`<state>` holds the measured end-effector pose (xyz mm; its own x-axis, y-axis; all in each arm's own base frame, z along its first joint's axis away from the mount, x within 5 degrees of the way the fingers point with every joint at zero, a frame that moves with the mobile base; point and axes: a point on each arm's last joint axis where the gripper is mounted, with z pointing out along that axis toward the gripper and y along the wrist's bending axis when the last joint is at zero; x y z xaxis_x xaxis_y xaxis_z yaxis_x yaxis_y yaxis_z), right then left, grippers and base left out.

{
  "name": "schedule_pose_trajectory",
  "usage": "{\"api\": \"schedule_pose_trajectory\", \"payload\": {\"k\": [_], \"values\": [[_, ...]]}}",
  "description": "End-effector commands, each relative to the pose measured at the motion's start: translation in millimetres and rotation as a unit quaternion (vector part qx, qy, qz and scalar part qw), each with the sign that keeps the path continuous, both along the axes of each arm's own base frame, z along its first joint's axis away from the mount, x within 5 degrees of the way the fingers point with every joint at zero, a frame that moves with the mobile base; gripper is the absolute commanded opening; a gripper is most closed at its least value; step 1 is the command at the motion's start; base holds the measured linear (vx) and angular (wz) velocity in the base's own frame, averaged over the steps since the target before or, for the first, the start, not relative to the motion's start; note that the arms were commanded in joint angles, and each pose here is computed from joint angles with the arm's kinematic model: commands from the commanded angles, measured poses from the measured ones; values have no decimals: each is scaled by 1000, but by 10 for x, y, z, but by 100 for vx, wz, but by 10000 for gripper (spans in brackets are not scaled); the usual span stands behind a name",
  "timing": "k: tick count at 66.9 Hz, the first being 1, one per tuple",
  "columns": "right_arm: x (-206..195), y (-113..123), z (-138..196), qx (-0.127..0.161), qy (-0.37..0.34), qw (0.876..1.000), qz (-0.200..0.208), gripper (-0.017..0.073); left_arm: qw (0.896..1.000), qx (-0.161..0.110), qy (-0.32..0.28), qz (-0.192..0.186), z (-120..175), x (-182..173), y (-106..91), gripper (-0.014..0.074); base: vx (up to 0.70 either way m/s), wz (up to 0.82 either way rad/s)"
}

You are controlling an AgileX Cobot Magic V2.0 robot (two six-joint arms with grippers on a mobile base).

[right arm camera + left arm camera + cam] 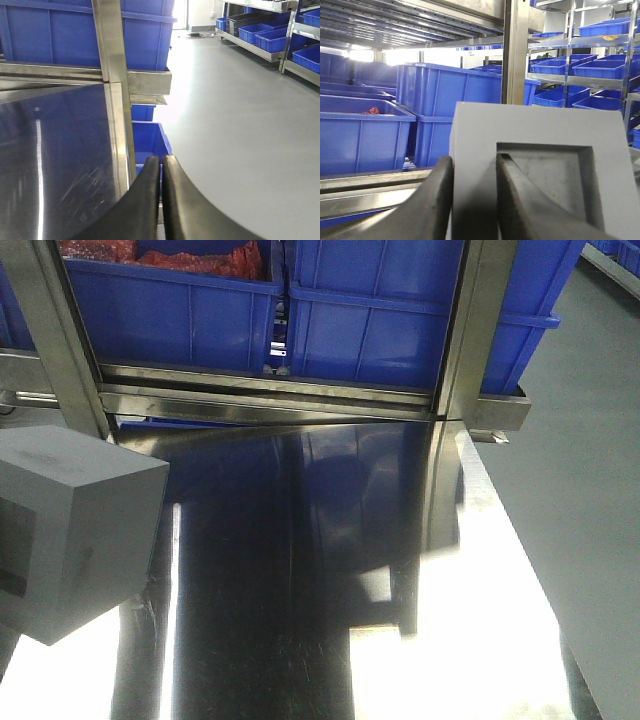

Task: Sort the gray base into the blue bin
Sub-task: 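Drive the base away from the table holding the block in left gripper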

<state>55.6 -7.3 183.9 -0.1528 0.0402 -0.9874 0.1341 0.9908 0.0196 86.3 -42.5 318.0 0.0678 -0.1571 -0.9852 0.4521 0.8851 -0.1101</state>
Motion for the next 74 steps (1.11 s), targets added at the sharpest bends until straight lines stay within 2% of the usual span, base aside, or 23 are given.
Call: {"api": "schedule_pose_trajectory", "payload": {"k": [1,74], "values": [[20,-8,51,-13,-26,1000,-3,-5,998,-36,-58,-1,200,-29,14,2,0,0],[20,-8,51,-13,-26,1000,-3,-5,998,-36,-58,-1,199,-29,14,2,-1,-4]]}}
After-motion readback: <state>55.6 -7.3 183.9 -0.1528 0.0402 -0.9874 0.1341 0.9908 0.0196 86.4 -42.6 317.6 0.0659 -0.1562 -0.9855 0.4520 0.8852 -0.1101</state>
